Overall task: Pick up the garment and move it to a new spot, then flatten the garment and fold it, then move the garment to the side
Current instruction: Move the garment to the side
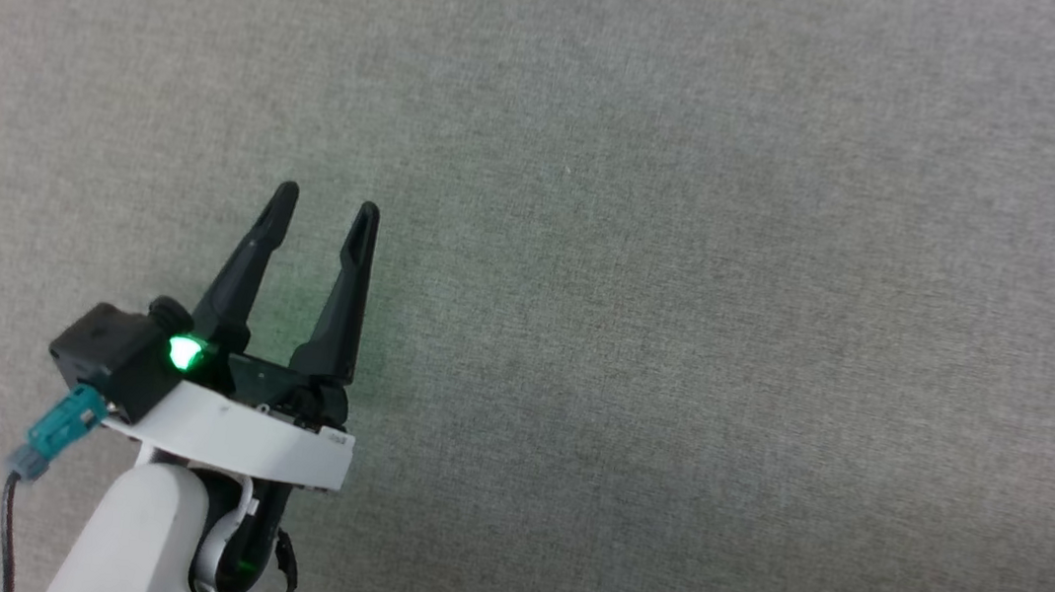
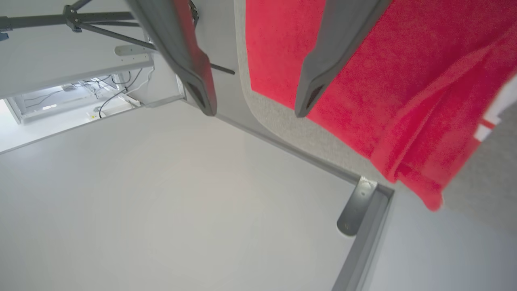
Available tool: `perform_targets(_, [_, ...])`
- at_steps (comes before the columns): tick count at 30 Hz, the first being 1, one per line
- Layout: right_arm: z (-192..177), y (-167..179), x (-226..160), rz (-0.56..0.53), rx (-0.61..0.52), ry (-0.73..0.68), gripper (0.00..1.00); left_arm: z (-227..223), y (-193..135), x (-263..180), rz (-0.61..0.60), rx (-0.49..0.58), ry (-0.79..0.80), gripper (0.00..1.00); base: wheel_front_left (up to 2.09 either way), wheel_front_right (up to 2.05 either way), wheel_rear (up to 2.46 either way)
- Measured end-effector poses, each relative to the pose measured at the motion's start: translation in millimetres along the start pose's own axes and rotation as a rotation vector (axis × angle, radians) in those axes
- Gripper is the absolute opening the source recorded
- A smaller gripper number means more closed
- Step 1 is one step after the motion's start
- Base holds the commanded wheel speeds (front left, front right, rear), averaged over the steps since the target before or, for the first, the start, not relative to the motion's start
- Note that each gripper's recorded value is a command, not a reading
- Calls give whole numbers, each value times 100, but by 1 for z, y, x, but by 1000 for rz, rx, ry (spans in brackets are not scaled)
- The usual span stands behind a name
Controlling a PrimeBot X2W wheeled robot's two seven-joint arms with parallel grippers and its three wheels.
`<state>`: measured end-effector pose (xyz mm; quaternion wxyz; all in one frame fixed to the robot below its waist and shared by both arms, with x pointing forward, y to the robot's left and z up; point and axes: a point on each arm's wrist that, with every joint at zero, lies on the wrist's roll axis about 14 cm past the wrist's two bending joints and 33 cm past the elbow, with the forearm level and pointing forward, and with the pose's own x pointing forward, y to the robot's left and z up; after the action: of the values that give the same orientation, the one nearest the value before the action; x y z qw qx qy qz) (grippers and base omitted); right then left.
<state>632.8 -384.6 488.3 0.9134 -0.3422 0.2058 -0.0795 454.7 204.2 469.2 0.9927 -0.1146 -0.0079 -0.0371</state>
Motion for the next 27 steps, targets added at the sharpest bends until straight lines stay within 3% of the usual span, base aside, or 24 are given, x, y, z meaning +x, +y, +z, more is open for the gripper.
perform_targets(10, [76,16,-38,26,178,-361,100,24,-3,-12,2,-1,-54,100,0,0,0])
perform_targets(21, [110,48,-121,102,355,-576,100,55,-1,-39,13,31,-121,100,0,0,0])
perform_targets(27, [99,61,-171,131,416,-629,100,66,-6,-48,-6,42,-145,100,0,0,0])
